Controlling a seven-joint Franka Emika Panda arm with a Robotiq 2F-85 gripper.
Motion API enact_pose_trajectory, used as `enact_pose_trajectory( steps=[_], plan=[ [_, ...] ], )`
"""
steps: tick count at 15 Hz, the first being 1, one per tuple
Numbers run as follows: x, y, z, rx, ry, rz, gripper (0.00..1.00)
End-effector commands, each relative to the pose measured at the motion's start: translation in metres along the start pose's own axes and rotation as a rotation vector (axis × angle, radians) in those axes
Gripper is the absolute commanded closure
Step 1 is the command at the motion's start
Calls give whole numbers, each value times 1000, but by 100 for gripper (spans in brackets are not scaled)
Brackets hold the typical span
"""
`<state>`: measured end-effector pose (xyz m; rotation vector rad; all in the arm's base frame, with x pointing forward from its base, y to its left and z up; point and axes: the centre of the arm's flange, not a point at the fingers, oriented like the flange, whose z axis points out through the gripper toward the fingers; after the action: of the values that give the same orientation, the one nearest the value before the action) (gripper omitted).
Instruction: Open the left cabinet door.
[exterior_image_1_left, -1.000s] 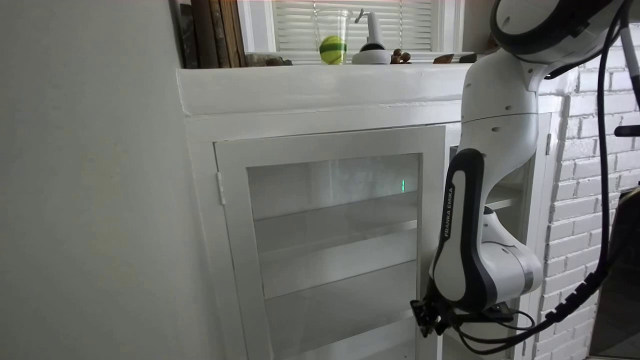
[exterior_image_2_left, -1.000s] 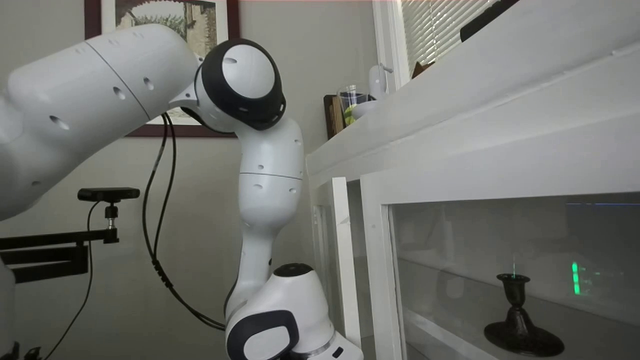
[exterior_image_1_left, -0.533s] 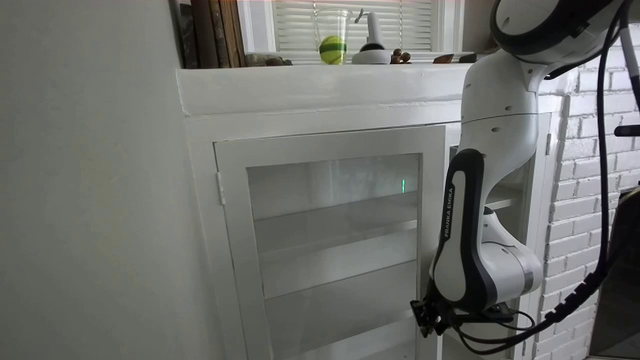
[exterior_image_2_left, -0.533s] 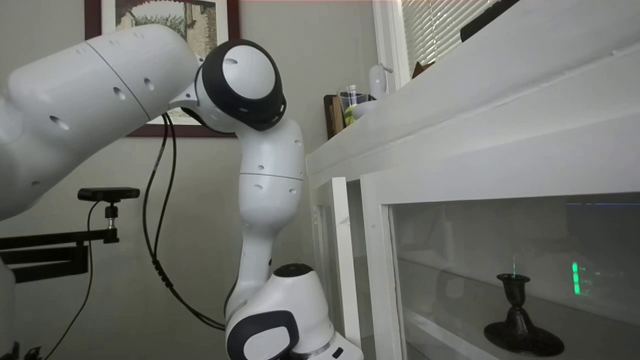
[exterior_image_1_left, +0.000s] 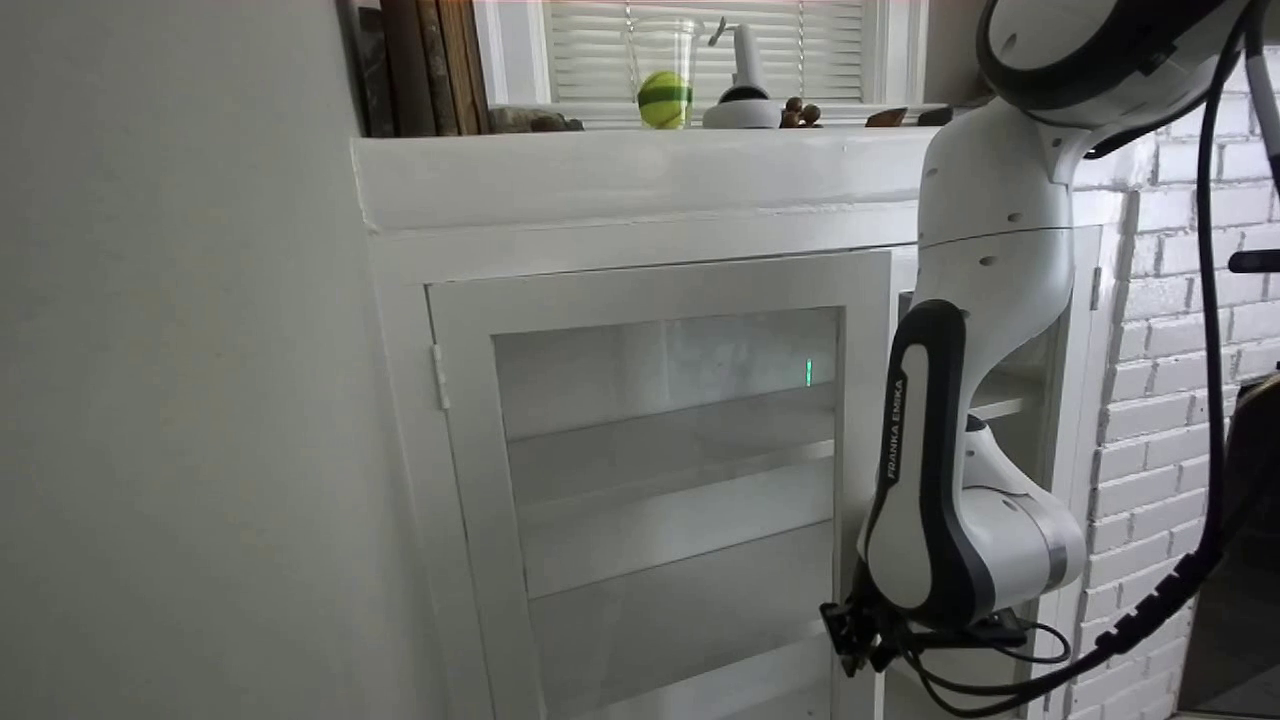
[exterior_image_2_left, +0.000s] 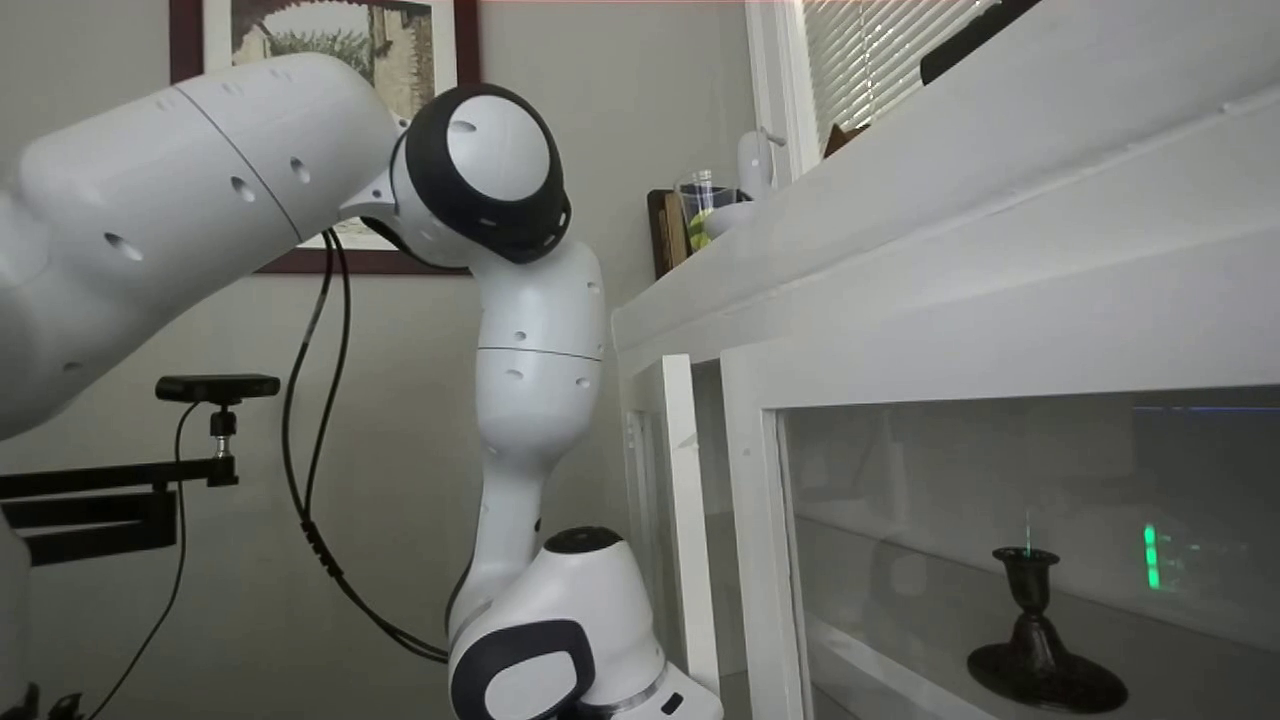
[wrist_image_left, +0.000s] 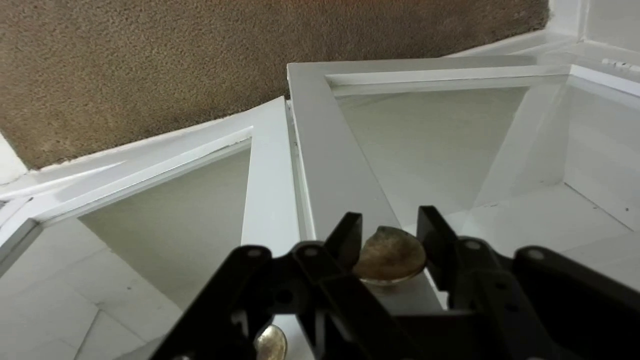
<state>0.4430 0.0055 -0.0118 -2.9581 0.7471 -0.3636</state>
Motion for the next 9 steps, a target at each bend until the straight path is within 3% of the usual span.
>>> enact_pose_trajectory(
  steps=[1,6,7,8,9],
  plan=[
    [-21,-44,4,45,30,-40,90],
    [-45,-55,-4,68,99,-1,90],
    [-49,-59,-5,85,85,93,90],
    [-55,-61,-5,85,97,108,90],
    [-61,-66,-6,91,111,133,68]
  ],
)
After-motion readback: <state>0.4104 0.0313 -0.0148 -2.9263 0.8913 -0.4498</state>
